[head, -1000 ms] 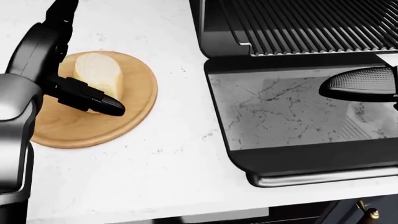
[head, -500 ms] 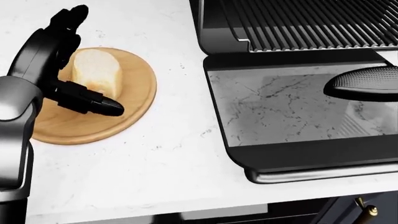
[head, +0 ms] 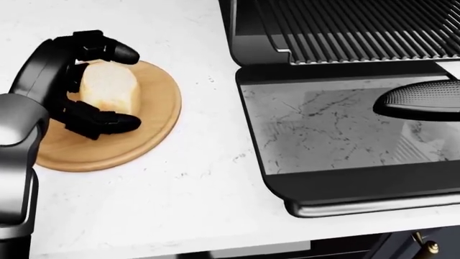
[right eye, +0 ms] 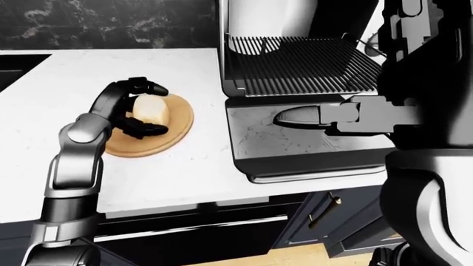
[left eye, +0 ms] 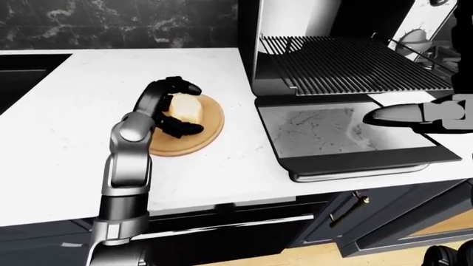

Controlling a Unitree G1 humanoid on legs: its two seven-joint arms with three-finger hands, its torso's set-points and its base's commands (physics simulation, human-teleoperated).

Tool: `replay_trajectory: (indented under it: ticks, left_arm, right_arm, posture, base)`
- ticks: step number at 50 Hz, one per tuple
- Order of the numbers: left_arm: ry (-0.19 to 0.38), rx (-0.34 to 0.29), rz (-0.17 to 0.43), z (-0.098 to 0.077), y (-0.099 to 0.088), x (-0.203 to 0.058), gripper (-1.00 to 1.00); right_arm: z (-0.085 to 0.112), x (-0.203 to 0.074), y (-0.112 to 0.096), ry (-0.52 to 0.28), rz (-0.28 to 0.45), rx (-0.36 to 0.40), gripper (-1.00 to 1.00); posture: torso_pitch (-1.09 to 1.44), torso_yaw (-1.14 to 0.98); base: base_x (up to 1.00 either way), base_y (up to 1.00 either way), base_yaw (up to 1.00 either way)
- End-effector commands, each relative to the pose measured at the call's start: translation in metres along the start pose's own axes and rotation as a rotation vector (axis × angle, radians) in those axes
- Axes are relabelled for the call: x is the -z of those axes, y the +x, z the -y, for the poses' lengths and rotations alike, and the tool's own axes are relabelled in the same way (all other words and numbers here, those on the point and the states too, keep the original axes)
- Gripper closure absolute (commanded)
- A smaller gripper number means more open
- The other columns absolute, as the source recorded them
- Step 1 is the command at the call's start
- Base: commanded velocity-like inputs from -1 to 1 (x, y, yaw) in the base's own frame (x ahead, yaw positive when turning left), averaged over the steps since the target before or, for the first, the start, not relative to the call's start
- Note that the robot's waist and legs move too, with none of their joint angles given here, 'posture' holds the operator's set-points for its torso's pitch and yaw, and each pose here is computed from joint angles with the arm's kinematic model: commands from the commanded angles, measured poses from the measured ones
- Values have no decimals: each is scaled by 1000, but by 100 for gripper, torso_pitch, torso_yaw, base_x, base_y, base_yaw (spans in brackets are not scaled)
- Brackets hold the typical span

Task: Place the bread on the rack of the toaster oven.

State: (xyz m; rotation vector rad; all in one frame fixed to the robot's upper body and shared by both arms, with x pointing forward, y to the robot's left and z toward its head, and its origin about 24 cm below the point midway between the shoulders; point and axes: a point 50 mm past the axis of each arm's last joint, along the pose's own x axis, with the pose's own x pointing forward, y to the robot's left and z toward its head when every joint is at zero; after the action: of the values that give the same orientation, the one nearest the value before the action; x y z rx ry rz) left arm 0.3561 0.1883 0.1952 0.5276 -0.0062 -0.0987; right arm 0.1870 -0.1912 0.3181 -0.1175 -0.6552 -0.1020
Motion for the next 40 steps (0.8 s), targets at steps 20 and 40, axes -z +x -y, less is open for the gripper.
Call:
replay_trajectory:
  ticks: [20, 40]
  left_arm:
    - [43, -41, 148, -20, -5, -51, 74]
    - [79, 23, 401, -12, -44, -161, 100]
  right_arm:
    - [3, -11, 4, -4, 59, 20, -100]
    - [11, -14, -4, -7, 63, 45, -100]
  posture:
    - [0, 0]
    - [0, 0]
  base:
    - [0, 0, 0]
    - [0, 0, 0]
